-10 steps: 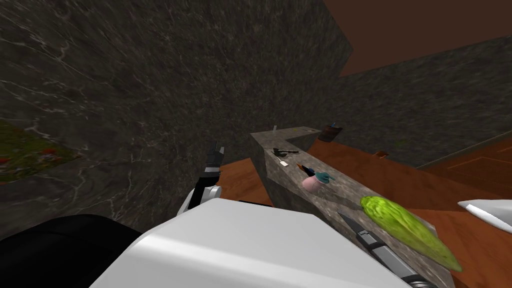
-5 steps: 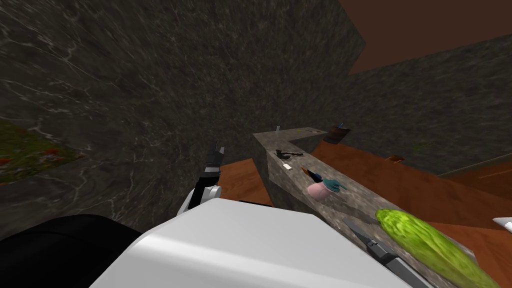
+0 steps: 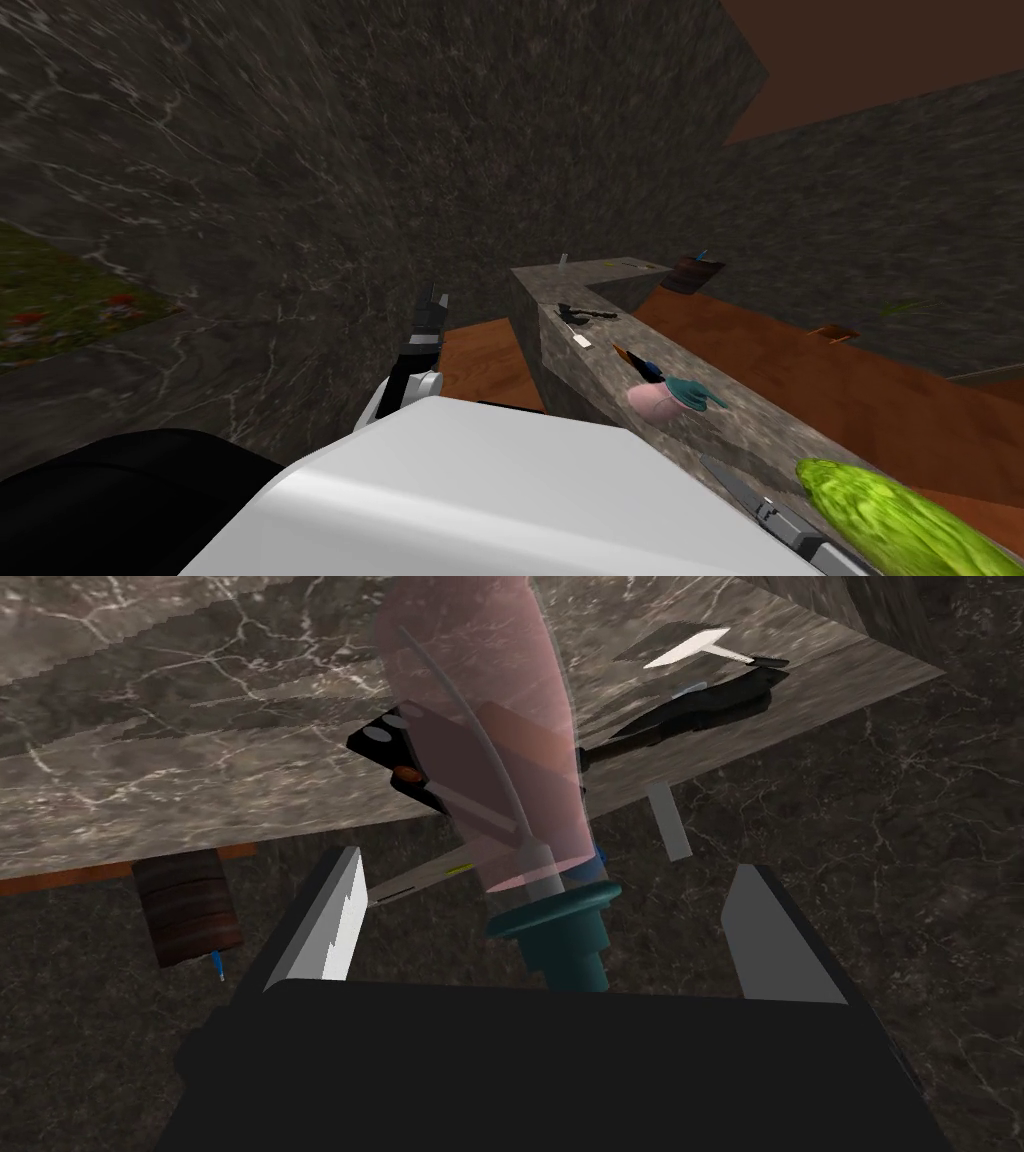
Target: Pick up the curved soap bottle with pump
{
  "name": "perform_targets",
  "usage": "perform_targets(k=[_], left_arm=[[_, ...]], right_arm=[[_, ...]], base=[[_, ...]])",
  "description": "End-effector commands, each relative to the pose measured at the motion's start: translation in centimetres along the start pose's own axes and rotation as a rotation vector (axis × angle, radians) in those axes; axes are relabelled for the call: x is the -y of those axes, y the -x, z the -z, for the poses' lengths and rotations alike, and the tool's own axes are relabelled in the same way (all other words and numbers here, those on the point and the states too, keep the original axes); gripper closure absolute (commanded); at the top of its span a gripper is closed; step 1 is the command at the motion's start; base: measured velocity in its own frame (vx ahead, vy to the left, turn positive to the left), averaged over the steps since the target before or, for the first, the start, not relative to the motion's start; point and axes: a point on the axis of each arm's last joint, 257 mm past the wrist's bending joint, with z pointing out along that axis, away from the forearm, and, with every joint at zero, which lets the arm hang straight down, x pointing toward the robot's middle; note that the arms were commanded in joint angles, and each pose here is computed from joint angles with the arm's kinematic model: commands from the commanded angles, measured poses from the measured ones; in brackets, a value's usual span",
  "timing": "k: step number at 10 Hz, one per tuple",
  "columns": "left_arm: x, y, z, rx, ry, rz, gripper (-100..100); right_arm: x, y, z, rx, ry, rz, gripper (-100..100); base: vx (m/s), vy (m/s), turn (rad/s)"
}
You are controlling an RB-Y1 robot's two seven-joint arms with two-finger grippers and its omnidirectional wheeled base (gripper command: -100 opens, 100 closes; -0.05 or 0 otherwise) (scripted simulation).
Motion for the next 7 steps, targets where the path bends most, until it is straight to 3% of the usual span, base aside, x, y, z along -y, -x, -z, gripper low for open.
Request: perform_targets(k=[1,7], left_arm=[[0.0,0.0,0.0,0.000,0.000,0.000,0],[0.0,0.0,0.0,0.000,0.000,0.000,0]], right_arm=[[0.5,-0.1,0.7,-0.031,-0.026,0.035,-100],[1.8,-0.7,2.6,-0.134,-0.106,0.132,-100]], base=[[0.056,-0.004,0.106],[0.052,-0.018,0.097]])
